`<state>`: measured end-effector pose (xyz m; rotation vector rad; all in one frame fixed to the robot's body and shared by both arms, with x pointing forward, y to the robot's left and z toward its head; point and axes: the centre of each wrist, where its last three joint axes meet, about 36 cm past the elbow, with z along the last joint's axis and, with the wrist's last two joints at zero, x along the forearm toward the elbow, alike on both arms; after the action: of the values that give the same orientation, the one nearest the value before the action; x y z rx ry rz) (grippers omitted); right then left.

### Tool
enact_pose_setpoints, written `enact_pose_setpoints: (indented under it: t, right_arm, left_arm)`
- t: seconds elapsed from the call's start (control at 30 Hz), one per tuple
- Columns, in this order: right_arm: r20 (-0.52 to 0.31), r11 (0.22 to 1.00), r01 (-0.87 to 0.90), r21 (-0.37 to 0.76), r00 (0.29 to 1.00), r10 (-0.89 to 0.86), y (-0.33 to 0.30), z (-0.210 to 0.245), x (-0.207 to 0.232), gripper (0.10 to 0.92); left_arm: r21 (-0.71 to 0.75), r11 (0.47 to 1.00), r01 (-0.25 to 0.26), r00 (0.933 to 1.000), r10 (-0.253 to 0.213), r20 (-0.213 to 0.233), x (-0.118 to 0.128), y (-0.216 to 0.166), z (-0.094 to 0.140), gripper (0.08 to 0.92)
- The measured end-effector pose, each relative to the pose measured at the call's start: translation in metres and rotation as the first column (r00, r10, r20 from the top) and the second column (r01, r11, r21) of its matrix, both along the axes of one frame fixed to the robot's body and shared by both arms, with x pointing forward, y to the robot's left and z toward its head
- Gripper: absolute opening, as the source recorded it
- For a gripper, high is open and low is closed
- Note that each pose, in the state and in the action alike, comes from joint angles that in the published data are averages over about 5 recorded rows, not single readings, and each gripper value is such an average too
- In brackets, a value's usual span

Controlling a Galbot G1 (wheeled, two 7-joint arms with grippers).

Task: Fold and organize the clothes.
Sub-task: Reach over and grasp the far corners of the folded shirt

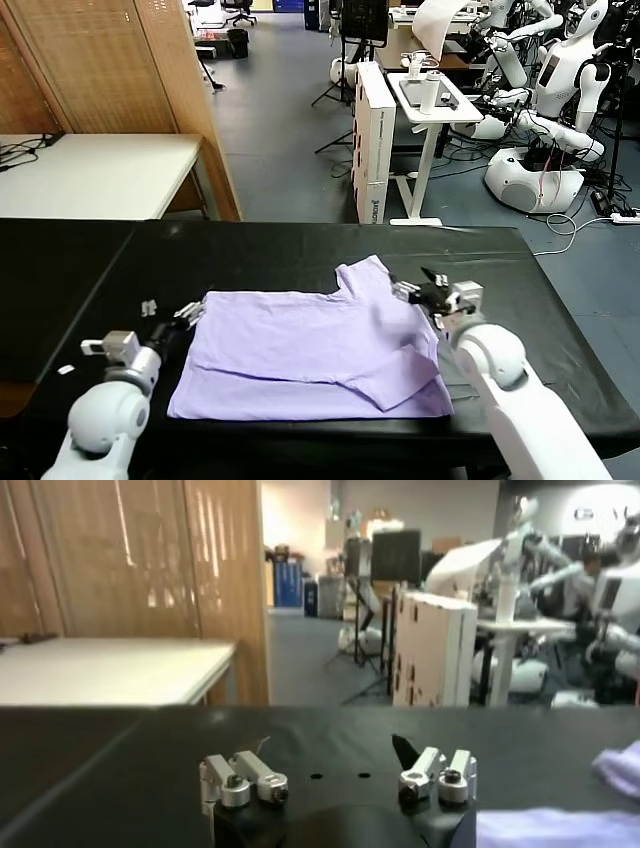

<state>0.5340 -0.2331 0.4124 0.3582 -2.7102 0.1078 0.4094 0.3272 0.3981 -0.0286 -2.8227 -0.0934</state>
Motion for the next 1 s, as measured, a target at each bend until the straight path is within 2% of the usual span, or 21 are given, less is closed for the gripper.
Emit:
enact_pose_setpoints:
  t: [0.17, 0.47, 0.77, 1.0]
  right_arm:
    - [-0.028, 1.0, 0.008, -0.001, 1.0, -0.008, 0.004, -0.009, 0.01, 0.907]
    - [-0.057, 1.0, 0.011, 0.006, 0.998, -0.01, 0.005, -0.017, 0.015, 0.907]
    - [-0.077, 1.0, 0.014, 0.013, 0.997, -0.013, 0.01, -0.016, 0.022, 0.907]
    - [-0.095, 1.0, 0.024, 0.015, 0.995, -0.023, 0.012, -0.018, 0.021, 0.902]
  left_arm:
    - [-0.026, 1.0, -0.012, 0.9991, 0.011, -0.041, 0.015, -0.003, -0.01, 0.907]
    - [-0.025, 1.0, -0.016, 0.9948, 0.013, -0.101, 0.026, 0.0, -0.008, 0.907]
    - [-0.033, 0.999, -0.009, 0.9914, 0.004, -0.131, 0.033, 0.003, -0.005, 0.907]
    - [-0.054, 0.999, 0.004, 0.9857, -0.013, -0.168, 0.04, -0.003, -0.001, 0.907]
